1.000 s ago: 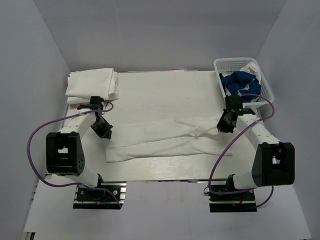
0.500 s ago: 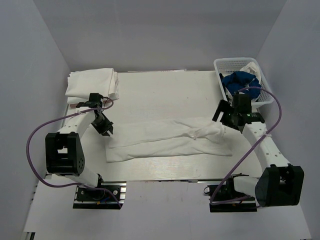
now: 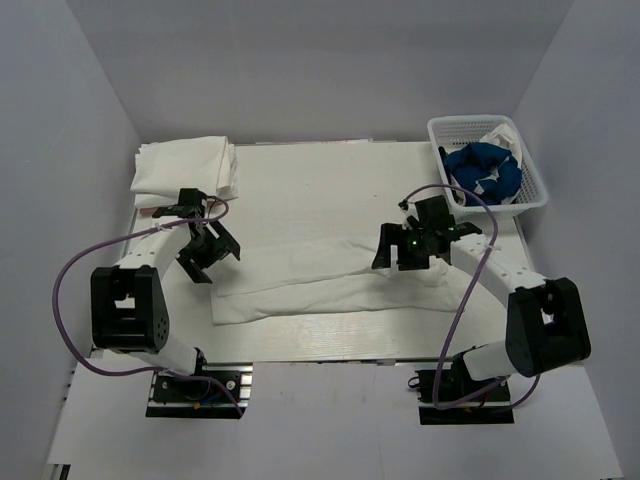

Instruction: Fold and stack the t-shirts

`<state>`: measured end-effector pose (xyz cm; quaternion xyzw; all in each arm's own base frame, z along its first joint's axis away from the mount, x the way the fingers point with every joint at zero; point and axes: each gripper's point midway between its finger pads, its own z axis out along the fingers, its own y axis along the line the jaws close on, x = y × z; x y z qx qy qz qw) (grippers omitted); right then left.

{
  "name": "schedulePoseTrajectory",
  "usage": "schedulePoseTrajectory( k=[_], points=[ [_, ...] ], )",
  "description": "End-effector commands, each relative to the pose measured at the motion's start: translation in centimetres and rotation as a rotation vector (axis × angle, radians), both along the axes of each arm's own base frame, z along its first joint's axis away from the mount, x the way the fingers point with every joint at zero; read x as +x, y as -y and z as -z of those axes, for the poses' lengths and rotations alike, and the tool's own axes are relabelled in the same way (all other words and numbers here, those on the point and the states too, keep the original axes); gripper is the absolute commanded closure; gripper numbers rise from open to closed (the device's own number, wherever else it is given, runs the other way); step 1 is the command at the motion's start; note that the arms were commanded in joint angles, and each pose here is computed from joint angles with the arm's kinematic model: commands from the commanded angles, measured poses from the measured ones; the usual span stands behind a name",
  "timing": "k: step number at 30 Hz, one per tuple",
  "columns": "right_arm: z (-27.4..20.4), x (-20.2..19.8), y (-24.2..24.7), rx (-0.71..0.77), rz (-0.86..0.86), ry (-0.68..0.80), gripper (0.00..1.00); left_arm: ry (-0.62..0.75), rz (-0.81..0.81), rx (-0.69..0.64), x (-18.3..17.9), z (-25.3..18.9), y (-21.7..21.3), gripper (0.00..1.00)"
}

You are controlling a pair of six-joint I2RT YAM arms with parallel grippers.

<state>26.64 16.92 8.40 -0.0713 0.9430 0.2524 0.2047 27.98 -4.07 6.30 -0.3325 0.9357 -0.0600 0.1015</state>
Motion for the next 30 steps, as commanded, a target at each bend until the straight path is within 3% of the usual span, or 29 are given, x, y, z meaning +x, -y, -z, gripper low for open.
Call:
schedulePoseTrajectory(
  k=[1, 3, 8, 11, 12, 13, 16, 19, 23, 26, 27, 28, 30],
  points=[
    [0.5, 1.2, -0.9, -0.019, 0.039, 0.027, 0.15, 0.085, 0.018, -0.005, 0.5, -1.9, 0.2, 0.0],
    [1.4, 1.4, -1.2, -0.046, 0.047, 0.028, 0.22, 0.086, 0.024, 0.009, 0.3, -2.1, 0.0, 0.0],
    [4.0, 2.6, 1.7, -0.225, 0.187, 0.045, 0.29, 0.085, 0.015, 0.04, -0.2, -2.4, -0.6, 0.0],
    [4.8, 2.7, 1.6, -0.239, 0.197, 0.039, 0.45, 0.085, 0.024, 0.043, -0.4, -2.6, -0.7, 0.0],
    [5.0, 2.7, 1.5, -0.24, 0.193, 0.033, 0.53, 0.085, 0.021, 0.053, -0.4, -2.6, -0.8, 0.0],
    [5.2, 2.6, 1.1, -0.23, 0.185, 0.023, 0.78, 0.085, 0.021, 0.053, -0.4, -2.6, -0.8, 0.0],
    [4.2, 2.4, -0.2, -0.179, 0.154, 0.016, 1.0, 0.085, 0.019, 0.062, -0.6, -2.8, -1.0, 0.0],
    [1.6, 1.8, -1.1, -0.127, 0.138, -0.025, 1.0, 0.094, 0.018, 0.062, -0.6, -3.0, -1.0, 0.0],
    [-1.2, -1.8, -4.5, 0.103, 0.133, -0.233, 1.0, 0.085, 0.019, 0.062, -0.6, -2.8, -1.0, 0.0],
    [-0.8, -3.3, -5.0, 0.151, 0.144, -0.314, 1.0, 0.087, 0.021, 0.053, -0.3, -2.6, -0.8, 0.0],
    [-0.3, -3.8, -4.7, 0.133, 0.15, -0.336, 0.97, 0.087, 0.021, 0.053, -0.3, -2.6, -0.8, 0.0],
    [-0.1, -3.8, -4.5, 0.129, 0.158, -0.348, 0.8, 0.087, 0.031, 0.056, -0.4, -2.6, -0.9, 0.0],
    [0.0, -4.4, -4.8, 0.137, 0.138, -0.379, 0.69, 0.069, 0.041, 0.059, -0.3, -2.5, -0.9, 0.0]
  ],
)
